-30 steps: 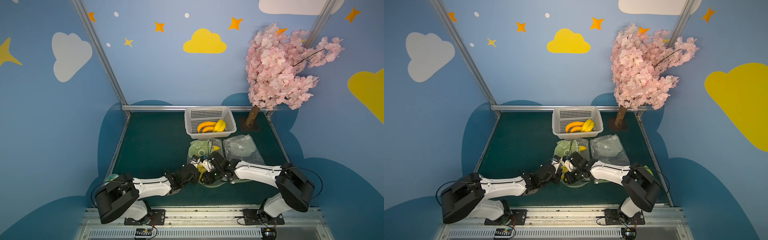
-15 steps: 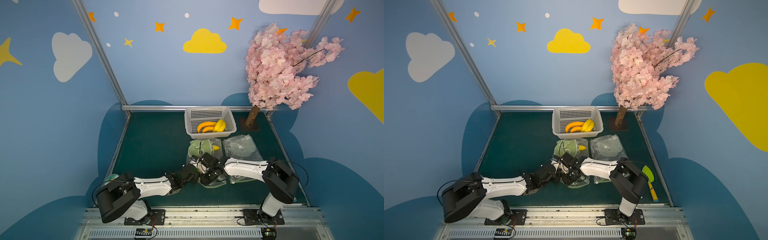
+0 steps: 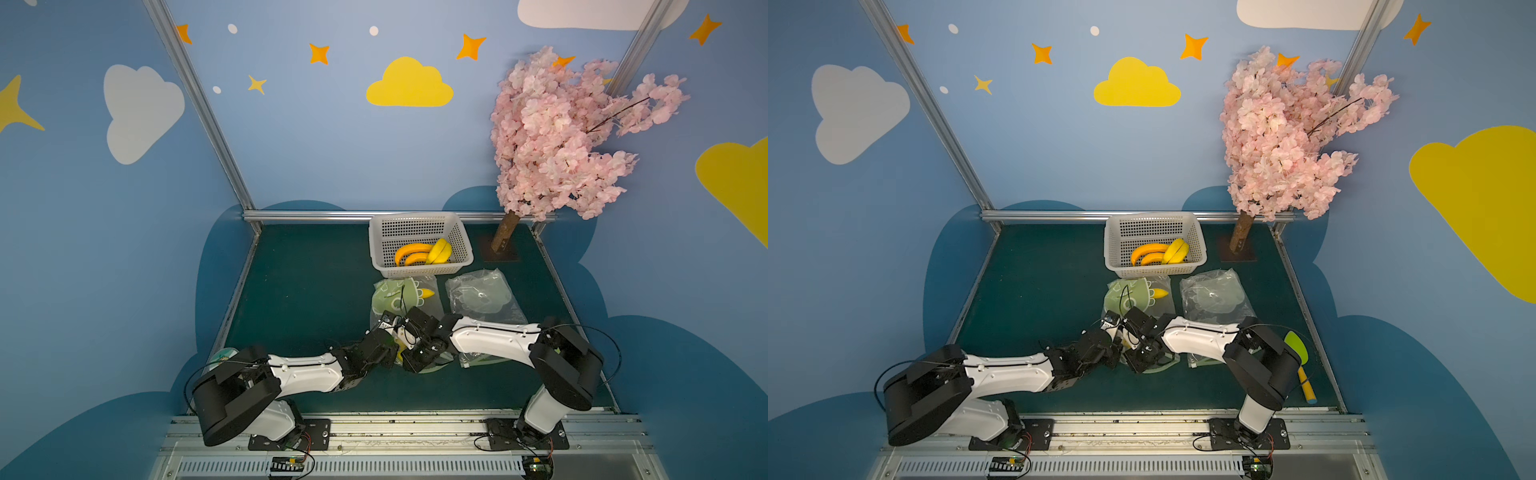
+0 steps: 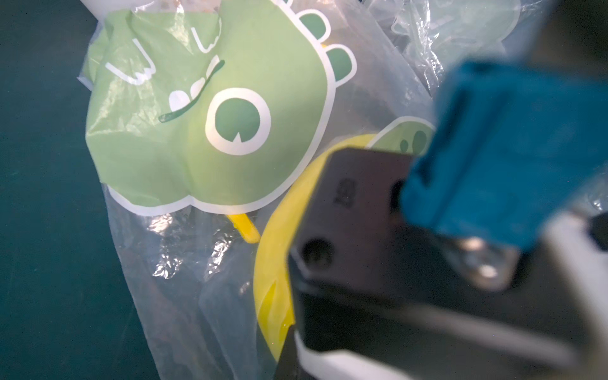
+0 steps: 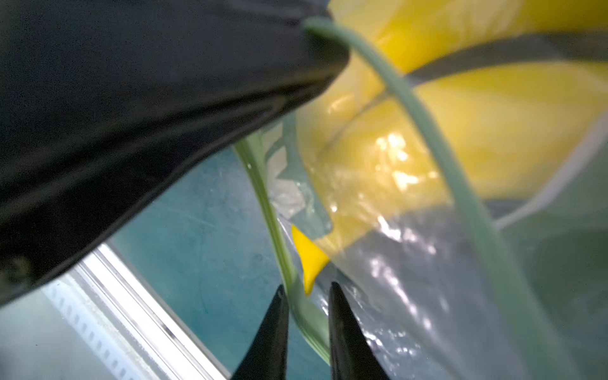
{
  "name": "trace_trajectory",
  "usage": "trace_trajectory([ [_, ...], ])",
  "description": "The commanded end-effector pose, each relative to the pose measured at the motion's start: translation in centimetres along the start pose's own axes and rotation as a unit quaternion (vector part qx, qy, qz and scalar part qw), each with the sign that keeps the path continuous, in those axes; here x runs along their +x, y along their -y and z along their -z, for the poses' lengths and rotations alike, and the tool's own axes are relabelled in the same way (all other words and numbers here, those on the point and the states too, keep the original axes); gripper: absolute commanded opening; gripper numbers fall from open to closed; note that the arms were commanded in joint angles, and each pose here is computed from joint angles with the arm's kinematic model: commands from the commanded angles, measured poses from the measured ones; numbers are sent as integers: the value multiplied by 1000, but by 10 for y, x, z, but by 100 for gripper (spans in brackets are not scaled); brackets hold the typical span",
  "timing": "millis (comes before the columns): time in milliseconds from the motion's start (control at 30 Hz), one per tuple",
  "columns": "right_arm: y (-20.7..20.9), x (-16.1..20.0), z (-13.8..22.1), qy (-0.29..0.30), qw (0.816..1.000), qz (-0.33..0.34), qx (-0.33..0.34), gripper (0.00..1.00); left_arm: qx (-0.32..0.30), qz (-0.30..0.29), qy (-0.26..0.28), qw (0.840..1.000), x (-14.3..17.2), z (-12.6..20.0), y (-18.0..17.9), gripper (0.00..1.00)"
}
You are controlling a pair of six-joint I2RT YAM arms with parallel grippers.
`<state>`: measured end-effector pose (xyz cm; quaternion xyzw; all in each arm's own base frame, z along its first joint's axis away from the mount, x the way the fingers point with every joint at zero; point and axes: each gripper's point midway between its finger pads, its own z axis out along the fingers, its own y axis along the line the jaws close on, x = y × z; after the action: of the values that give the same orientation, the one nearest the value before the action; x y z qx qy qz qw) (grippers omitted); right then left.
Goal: Open the zip-top bag and take out the banana
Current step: Pick up the banana from the zipper food storage bag.
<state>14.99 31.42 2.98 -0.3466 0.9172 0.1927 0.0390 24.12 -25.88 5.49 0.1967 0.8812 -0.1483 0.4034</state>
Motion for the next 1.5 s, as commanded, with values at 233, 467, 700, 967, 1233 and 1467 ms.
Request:
trace_trajectory([
  [233,-4,-15,35,70,997,-8,-23,41,8,-1,-17,1000,13,1,1,3],
  [467,-3,-10,32,57,998,-9,1,41,9,-1,-18,1000,12,0,2,3],
  [700,2,-17,19,53,998,-18,19,39,11,1,-16,1000,11,1,3,3],
  [967,-1,-29,11,60,998,-26,12,39,13,1,-15,1000,11,1,4,3],
  [1233,5,-29,1,51,998,-35,22,33,14,3,-15,1000,11,1,5,3],
  [1467,6,-30,-3,44,998,-34,25,25,13,3,-13,1000,12,4,3,3],
])
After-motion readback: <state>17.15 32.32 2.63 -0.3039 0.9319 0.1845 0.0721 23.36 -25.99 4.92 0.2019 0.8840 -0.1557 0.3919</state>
